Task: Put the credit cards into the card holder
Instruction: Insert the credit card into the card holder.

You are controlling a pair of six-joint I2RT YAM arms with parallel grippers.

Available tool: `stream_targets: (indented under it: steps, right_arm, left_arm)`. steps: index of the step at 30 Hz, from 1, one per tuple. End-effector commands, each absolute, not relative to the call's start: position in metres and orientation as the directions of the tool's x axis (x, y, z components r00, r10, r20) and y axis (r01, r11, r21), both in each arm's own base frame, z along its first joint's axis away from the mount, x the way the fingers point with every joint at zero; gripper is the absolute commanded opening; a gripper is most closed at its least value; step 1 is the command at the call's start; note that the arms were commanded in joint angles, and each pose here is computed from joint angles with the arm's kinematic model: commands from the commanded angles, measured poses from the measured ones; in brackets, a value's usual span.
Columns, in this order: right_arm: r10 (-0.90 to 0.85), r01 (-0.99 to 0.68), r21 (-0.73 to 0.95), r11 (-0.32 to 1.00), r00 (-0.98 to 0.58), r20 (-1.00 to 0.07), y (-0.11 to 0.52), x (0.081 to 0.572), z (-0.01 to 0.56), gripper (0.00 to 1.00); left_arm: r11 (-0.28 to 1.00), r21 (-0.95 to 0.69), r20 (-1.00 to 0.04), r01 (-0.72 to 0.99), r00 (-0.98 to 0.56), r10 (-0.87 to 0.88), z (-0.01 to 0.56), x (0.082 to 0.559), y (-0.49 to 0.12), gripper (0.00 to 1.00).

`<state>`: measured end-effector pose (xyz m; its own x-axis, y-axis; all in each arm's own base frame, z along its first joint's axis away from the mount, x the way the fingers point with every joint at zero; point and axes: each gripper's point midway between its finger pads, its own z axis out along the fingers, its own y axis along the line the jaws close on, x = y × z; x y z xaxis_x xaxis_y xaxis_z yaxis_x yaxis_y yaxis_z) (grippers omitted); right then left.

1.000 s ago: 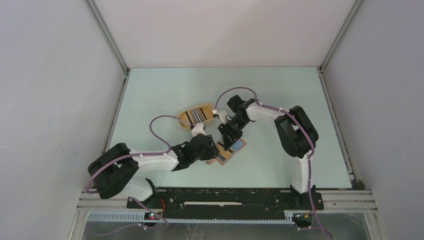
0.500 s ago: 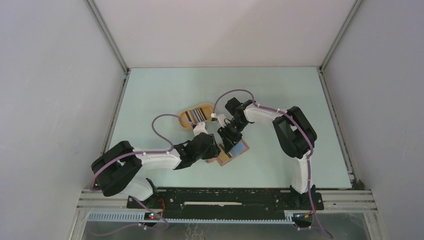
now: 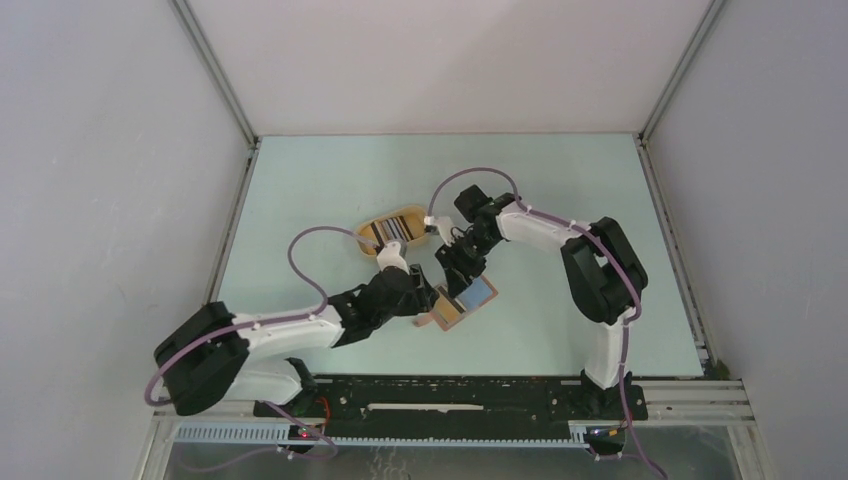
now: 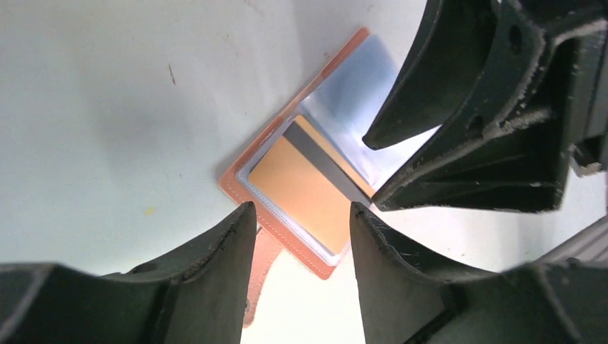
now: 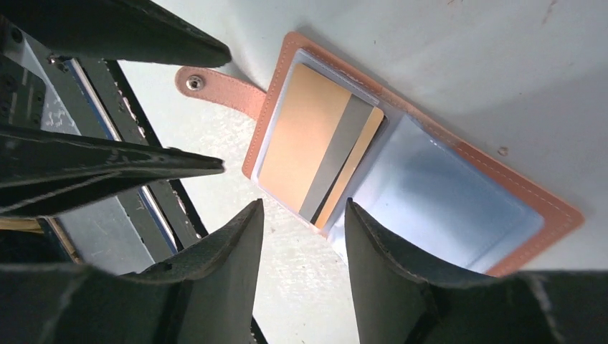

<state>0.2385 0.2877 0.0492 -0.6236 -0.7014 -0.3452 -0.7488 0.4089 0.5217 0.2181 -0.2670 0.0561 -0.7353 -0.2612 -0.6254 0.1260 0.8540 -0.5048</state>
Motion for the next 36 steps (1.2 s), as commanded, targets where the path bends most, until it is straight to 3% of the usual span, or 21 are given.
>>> stream_targets:
  steps: [1, 5, 10, 14, 24, 36]
  right_arm:
    - [-0.676, -0.798, 0.485, 0.358, -0.58, -0.454, 0.288, 0.251, 0.08, 0.53]
    - [-0.682, -0.789, 0.501, 0.356, -0.586, -0.438, 0.288, 0.249, 0.072, 0.43]
    - [-0.694, -0.776, 0.478, 0.412, -0.607, -0.387, 0.284, 0.255, 0.053, 0.17]
    - [-0.705, -0.769, 0.455, 0.449, -0.618, -0.348, 0.279, 0.259, 0.038, 0.06]
    - [-0.75, -0.758, 0.495, 0.426, -0.601, -0.275, 0.284, 0.241, 0.022, 0.01]
    - [-0.735, -0.762, 0.508, 0.401, -0.598, -0.318, 0.292, 0.241, 0.041, 0.02]
  left_arm:
    - [0.842, -0.508, -0.7, 0.181, -0.657, -0.281, 0.081, 0.222, -0.257, 0.58]
    - [0.835, -0.516, -0.69, 0.191, -0.67, -0.274, 0.079, 0.219, -0.258, 0.58]
    - [0.856, -0.495, -0.662, 0.148, -0.702, -0.261, 0.059, 0.218, -0.257, 0.51]
    - [0.871, -0.473, -0.648, 0.132, -0.722, -0.242, 0.049, 0.218, -0.259, 0.49]
    - [0.87, -0.473, -0.612, 0.141, -0.762, -0.209, 0.038, 0.215, -0.271, 0.49]
    - [0.863, -0.475, -0.63, 0.17, -0.751, -0.199, 0.045, 0.217, -0.274, 0.5]
